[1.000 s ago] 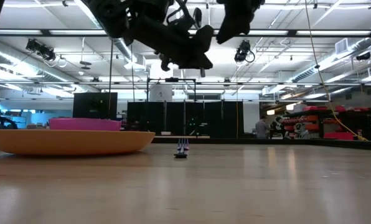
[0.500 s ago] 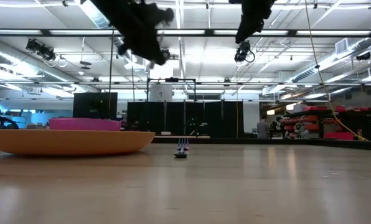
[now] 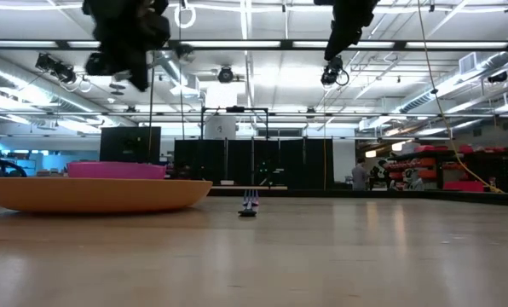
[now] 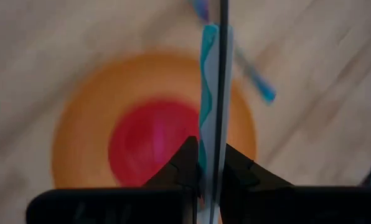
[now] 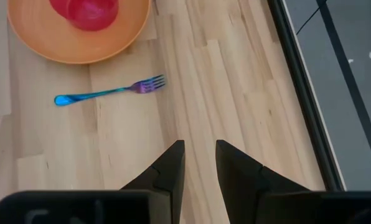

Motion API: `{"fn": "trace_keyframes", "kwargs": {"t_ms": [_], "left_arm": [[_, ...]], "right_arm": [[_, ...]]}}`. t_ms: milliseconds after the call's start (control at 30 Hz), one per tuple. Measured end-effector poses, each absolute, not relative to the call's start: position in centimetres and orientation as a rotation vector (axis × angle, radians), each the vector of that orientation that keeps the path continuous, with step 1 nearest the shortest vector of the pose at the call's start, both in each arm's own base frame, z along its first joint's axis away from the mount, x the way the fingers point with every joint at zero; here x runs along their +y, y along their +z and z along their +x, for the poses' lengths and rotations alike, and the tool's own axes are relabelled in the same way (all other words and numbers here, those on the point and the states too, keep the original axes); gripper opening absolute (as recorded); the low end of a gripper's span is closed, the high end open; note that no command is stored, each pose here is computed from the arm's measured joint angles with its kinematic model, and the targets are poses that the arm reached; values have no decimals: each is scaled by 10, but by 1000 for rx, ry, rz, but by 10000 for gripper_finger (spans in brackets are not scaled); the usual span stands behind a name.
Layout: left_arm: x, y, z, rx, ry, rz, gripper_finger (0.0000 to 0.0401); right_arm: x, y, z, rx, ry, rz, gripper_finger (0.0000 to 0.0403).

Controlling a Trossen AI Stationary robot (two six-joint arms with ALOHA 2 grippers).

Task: Set table place
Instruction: Place the metal spoon into the pink bowl

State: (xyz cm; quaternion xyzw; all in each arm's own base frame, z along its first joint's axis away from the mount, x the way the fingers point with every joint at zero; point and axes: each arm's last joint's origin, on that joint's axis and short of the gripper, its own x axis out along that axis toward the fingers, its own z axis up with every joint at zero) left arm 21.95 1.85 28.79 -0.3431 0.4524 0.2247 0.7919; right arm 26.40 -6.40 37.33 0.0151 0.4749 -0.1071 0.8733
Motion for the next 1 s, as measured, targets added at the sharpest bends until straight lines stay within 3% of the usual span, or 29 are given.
{"fn": "trace_keyframes", "kwargs": {"t_ms": [300,667,1000], "left_arm": [[-3,272,220,1213,423,-914,35],[-19,233,229,1568,548,-834,35],[-29,207,240,1770,504,-853,35]], "right_arm": [[-64,374,264,986,-221,26,95],[-64,374,265,986,-220,23,95],[-64,374,265,981,-220,23,95]]}}
